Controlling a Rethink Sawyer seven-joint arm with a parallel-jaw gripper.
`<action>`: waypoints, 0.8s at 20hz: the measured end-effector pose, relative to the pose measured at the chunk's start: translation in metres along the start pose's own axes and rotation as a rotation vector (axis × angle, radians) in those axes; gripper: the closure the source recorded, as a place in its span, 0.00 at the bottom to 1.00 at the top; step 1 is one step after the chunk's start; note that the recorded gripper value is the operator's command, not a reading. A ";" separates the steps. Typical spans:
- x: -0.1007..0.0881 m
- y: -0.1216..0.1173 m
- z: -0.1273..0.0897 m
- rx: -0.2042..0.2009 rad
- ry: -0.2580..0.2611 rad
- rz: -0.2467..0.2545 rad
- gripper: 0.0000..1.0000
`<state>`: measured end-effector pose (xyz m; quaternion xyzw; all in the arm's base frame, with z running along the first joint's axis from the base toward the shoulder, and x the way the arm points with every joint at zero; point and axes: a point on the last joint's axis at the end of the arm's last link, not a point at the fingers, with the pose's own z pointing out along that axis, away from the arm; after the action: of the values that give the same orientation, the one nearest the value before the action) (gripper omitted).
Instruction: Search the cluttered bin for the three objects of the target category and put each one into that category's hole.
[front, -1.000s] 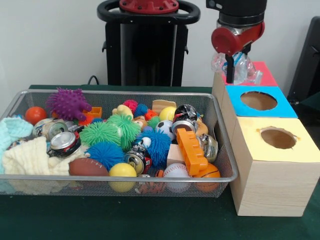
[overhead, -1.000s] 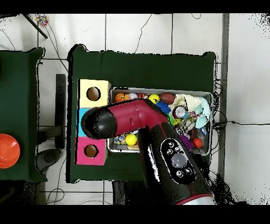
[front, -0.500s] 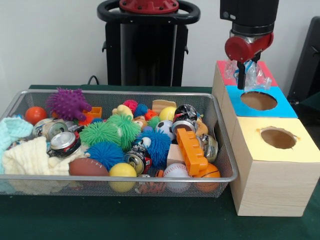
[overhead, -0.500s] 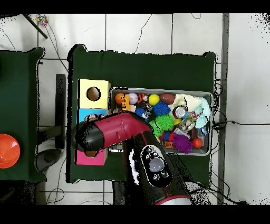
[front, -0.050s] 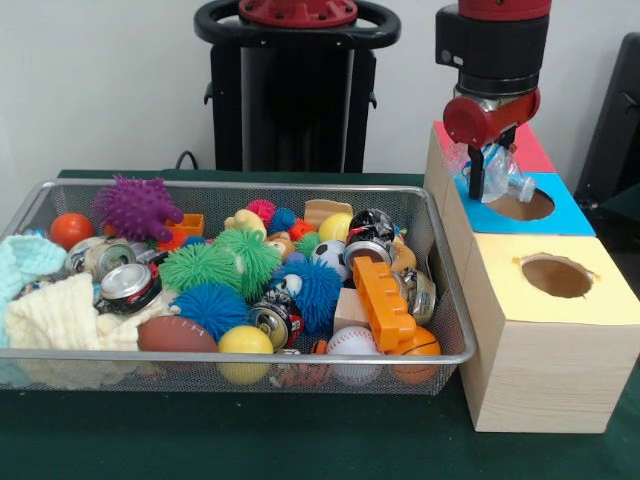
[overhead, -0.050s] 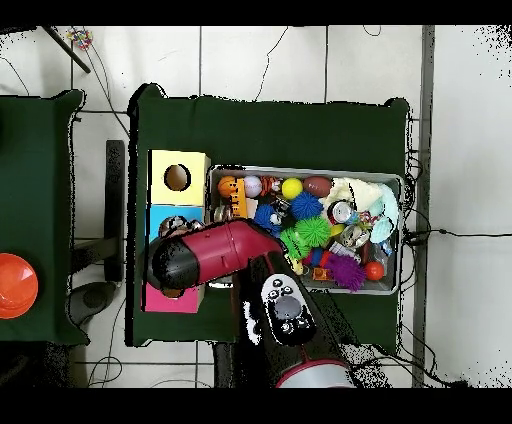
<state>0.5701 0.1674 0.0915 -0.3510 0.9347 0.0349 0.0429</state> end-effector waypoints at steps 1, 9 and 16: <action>0.001 0.001 0.001 0.000 0.002 0.005 1.00; -0.004 0.018 0.002 0.006 0.020 0.058 1.00; -0.009 0.037 0.003 0.004 0.035 0.085 1.00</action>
<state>0.5532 0.2015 0.0905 -0.3116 0.9494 0.0285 0.0259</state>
